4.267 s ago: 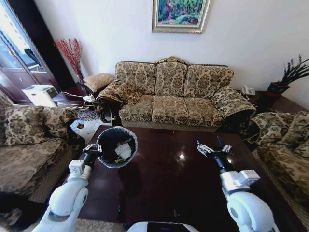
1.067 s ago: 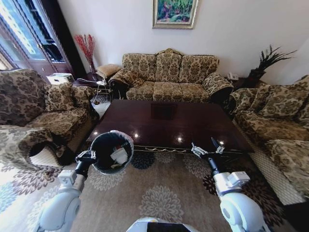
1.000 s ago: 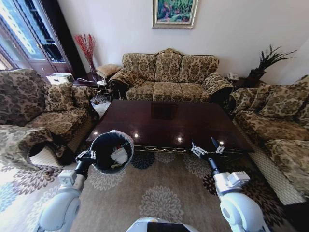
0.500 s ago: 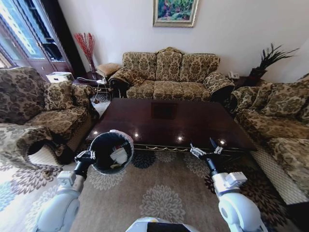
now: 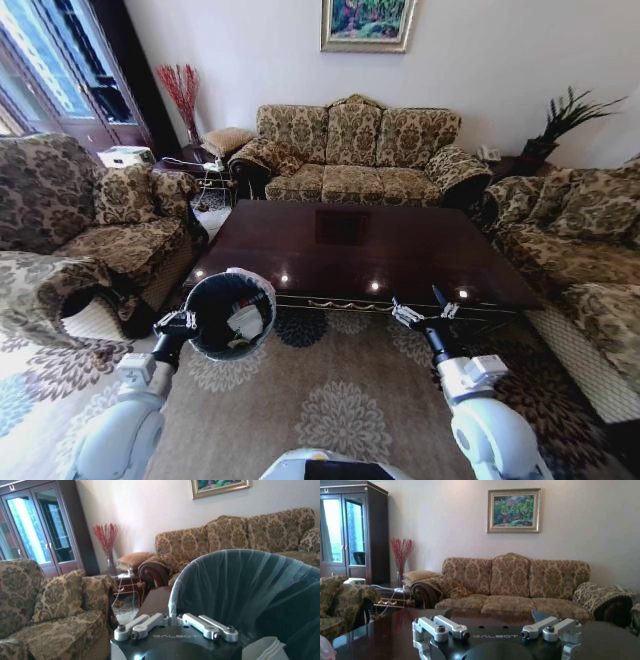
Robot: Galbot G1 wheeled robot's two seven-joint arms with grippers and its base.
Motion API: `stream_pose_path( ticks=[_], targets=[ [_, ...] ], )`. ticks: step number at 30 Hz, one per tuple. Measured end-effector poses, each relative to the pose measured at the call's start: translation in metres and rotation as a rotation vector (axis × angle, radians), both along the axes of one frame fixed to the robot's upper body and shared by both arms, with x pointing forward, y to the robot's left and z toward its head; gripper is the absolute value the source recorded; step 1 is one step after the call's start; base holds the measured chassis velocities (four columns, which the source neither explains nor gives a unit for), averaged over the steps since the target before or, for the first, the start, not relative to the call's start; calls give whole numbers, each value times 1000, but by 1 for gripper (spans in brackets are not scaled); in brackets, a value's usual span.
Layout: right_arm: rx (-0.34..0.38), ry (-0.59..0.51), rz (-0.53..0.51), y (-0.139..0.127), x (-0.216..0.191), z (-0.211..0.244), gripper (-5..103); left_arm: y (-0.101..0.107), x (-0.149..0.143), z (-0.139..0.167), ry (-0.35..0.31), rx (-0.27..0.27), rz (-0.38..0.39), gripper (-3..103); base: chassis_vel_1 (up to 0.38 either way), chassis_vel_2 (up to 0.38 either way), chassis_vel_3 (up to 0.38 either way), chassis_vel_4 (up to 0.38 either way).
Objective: Move to the front of the table and place the trash on the table into the trash bin.
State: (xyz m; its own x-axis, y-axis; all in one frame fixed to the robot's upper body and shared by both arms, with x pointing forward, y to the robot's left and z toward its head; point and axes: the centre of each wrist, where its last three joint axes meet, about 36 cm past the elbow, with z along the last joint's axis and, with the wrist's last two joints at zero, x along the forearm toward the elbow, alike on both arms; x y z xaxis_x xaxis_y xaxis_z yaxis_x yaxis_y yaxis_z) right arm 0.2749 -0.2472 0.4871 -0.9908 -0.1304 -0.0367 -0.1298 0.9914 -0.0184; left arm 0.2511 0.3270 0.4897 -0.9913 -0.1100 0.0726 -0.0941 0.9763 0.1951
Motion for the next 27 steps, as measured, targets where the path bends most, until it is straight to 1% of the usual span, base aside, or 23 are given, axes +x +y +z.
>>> stream_pose_path(
  ticks=[15, 27],
  targets=[
    [-6, 7, 9, 3, 3, -4, 100, 1, 1, -2, 5, 0, -2, 2, 51, 66, -53, -57],
    [-12, 4, 3, 3, 5, -6, 100, 0, 5, -4, 7, -3, -8, 2, 91, 91, -87, -76]
  ],
)
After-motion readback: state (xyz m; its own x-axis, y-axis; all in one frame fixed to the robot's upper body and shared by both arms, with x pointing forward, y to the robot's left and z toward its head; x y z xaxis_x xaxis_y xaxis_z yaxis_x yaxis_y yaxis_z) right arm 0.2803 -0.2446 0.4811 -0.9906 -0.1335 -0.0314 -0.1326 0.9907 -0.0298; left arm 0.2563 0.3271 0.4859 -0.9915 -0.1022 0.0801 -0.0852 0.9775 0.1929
